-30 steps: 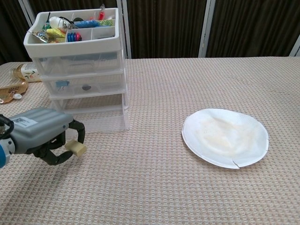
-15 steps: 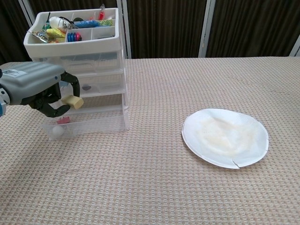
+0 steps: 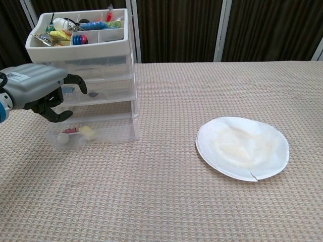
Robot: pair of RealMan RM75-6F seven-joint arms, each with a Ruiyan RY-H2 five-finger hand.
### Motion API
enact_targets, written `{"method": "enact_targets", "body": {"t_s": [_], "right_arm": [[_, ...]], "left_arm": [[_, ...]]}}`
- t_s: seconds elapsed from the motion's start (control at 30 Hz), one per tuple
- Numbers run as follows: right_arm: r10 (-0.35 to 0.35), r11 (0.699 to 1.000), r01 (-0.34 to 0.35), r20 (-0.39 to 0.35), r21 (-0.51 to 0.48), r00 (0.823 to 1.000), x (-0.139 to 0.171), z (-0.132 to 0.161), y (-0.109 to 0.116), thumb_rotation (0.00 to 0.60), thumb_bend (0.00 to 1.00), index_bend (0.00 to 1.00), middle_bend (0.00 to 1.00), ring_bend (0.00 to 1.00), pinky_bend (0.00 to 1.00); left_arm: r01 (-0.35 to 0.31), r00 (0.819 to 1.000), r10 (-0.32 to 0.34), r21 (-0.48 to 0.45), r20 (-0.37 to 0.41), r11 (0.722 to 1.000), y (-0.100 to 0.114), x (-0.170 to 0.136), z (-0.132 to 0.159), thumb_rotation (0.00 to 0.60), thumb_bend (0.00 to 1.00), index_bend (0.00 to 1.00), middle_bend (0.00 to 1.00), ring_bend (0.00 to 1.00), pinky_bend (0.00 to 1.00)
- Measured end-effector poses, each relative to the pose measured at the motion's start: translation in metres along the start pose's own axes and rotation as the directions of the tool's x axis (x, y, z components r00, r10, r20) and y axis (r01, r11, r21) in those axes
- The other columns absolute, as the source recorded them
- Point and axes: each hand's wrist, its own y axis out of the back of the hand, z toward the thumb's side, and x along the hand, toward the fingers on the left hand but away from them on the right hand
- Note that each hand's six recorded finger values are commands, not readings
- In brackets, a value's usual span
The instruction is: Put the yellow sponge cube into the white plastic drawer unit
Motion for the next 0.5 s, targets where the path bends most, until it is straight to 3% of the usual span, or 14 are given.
{"method": "enact_targets", "body": {"t_s": [0.17,0.23,0.33,0.4,0.5], "right_arm": [[-0.001,1.0,0.001,0.0,0.002,1.0,0.0,0.0,0.0,0.6,0.0,0.08,0.0,0.0,0.0],[-0.001,1.0,0.001,0.001,0.001,1.0,0.0,0.0,0.0,0.6,0.0,0.08,0.0,0.0,0.0],[0.0,1.0,0.0,0.0,0.002,1.0,0.0,0.0,0.0,0.6,0.0,0.08,0.0,0.0,0.0],[0.0,1.0,0.0,-0.001,0.002,1.0,0.0,0.0,0.0,0.6,0.0,0.08,0.0,0.0,0.0],[-0.001,1.0,0.001,-0.001,0.003,1.0,0.0,0.001,0.0,0.6,0.0,0.08,0.0,0.0,0.0]], "left_arm": [[-0.007,0.999,0.006,0.018,0.048,1.0,0.0,-0.009,0.005,0.6,0.42,0.27,0.55,0.5,0.35],[-0.013,0.997,0.009,0.045,0.082,0.999,0.0,-0.014,0.008,0.6,0.49,0.28,0.4,0.39,0.3],[-0.034,0.987,0.015,0.117,0.161,0.993,-0.001,-0.024,0.013,0.6,0.63,0.29,0.32,0.31,0.27],[-0.06,0.973,0.017,0.182,0.228,0.982,-0.001,-0.032,0.016,0.6,0.75,0.31,0.26,0.27,0.23],[-0.109,0.944,0.009,0.286,0.329,0.952,-0.002,-0.043,0.02,0.6,0.85,0.31,0.2,0.18,0.19]]}}
